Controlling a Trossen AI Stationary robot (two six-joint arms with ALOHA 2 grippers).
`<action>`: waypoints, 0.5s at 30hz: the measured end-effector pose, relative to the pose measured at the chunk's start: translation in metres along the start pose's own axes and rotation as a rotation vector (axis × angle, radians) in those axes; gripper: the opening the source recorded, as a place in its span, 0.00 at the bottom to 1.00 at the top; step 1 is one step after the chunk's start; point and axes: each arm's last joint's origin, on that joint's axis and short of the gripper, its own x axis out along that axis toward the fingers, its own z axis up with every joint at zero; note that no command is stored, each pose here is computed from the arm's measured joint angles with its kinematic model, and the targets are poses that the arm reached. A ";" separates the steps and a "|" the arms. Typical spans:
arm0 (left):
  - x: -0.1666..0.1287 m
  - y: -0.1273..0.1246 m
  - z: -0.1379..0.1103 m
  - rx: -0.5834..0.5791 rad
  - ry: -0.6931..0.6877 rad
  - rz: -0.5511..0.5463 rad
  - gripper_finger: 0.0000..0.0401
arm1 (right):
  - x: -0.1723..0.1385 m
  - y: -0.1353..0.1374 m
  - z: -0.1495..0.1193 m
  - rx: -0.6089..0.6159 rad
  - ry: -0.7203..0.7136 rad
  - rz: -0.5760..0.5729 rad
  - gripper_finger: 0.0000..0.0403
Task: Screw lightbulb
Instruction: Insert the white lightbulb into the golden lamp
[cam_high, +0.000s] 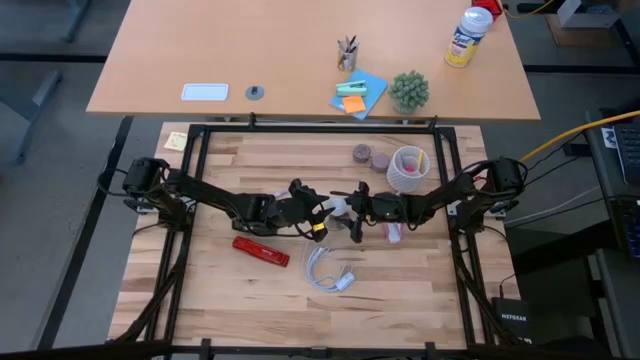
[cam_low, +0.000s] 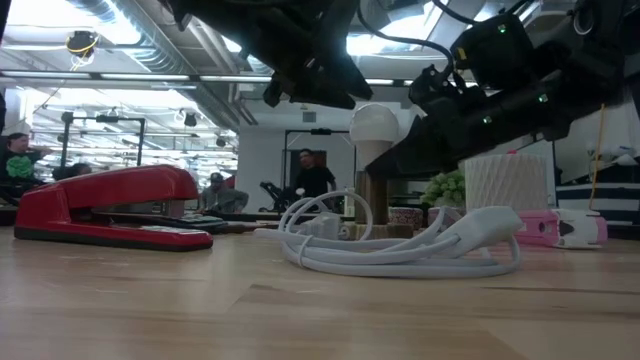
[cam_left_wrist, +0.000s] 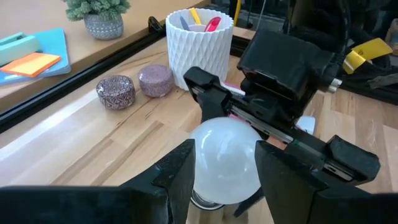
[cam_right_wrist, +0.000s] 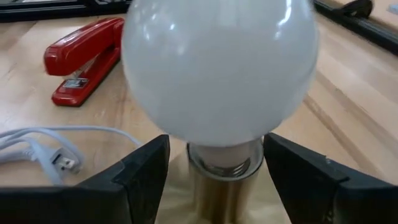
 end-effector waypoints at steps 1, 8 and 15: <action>0.000 0.000 0.000 0.002 0.000 0.000 0.40 | 0.000 0.000 0.000 0.005 0.002 0.000 0.66; 0.000 0.000 0.000 0.005 0.001 0.000 0.40 | -0.003 -0.001 -0.001 -0.001 0.046 -0.004 0.66; 0.000 0.000 0.000 0.007 0.001 0.000 0.40 | -0.017 -0.002 0.008 -0.011 0.104 -0.013 0.66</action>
